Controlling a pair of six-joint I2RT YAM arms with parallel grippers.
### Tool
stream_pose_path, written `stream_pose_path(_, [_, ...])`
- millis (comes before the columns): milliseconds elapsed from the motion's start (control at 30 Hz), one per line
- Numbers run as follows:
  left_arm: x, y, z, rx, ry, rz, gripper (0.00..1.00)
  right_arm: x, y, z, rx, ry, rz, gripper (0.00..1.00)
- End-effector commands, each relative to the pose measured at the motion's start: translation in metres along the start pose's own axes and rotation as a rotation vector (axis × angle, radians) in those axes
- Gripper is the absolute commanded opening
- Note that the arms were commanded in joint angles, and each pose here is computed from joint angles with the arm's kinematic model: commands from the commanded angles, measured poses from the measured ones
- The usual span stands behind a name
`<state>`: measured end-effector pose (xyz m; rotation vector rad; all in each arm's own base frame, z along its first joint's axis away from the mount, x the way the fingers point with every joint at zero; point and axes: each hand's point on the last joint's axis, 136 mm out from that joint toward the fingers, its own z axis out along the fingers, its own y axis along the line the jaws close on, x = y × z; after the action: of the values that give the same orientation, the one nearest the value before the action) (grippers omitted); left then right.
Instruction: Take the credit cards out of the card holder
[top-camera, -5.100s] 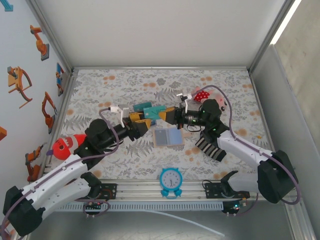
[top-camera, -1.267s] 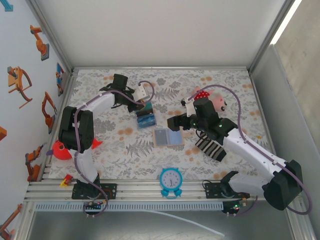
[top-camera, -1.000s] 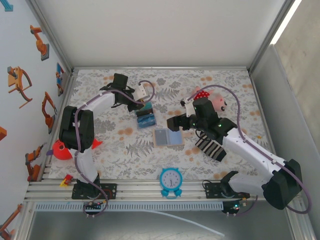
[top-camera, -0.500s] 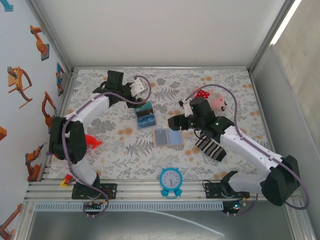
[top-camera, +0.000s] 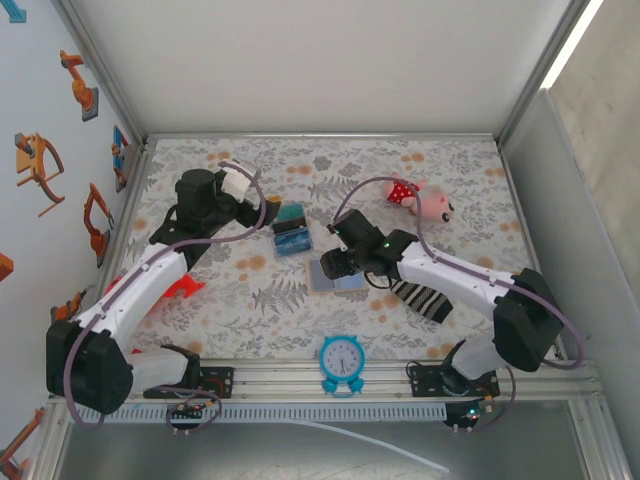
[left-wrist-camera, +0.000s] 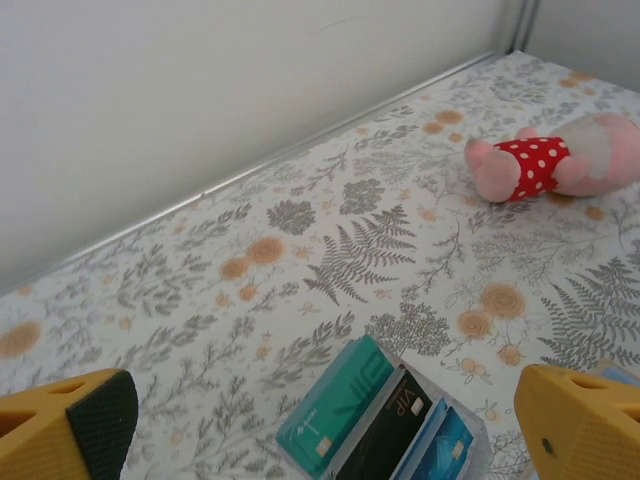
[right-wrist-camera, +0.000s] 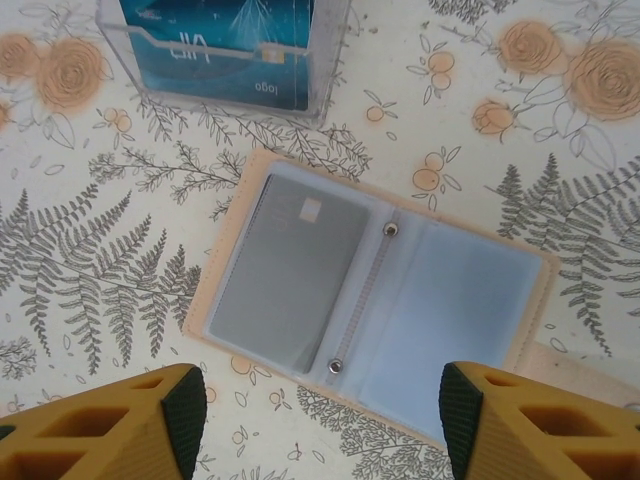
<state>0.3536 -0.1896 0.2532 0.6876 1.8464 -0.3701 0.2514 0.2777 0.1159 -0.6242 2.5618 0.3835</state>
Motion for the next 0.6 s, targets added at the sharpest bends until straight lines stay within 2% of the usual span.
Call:
stream_pose_path(0, [0.013, 0.019, -0.02, -0.156, -0.01, -0.212, 0.97, -0.003, 0.006, 0.007, 0.028, 0.013, 0.021, 0.62])
stream_pose_path(200, [0.057, 0.032, -0.055, -0.315, -0.03, -0.39, 0.97, 0.004, 0.025, 0.03, 0.02, 0.075, -0.006, 0.61])
stream_pose_path(400, [0.088, 0.034, -0.07, -0.376, -0.011, -0.495, 0.97, 0.007, 0.033, 0.05, 0.043, 0.13, -0.029, 0.59])
stream_pose_path(567, [0.101, 0.033, -0.074, -0.392, 0.006, -0.54, 0.97, 0.008, 0.032, 0.062, 0.078, 0.162, -0.039, 0.54])
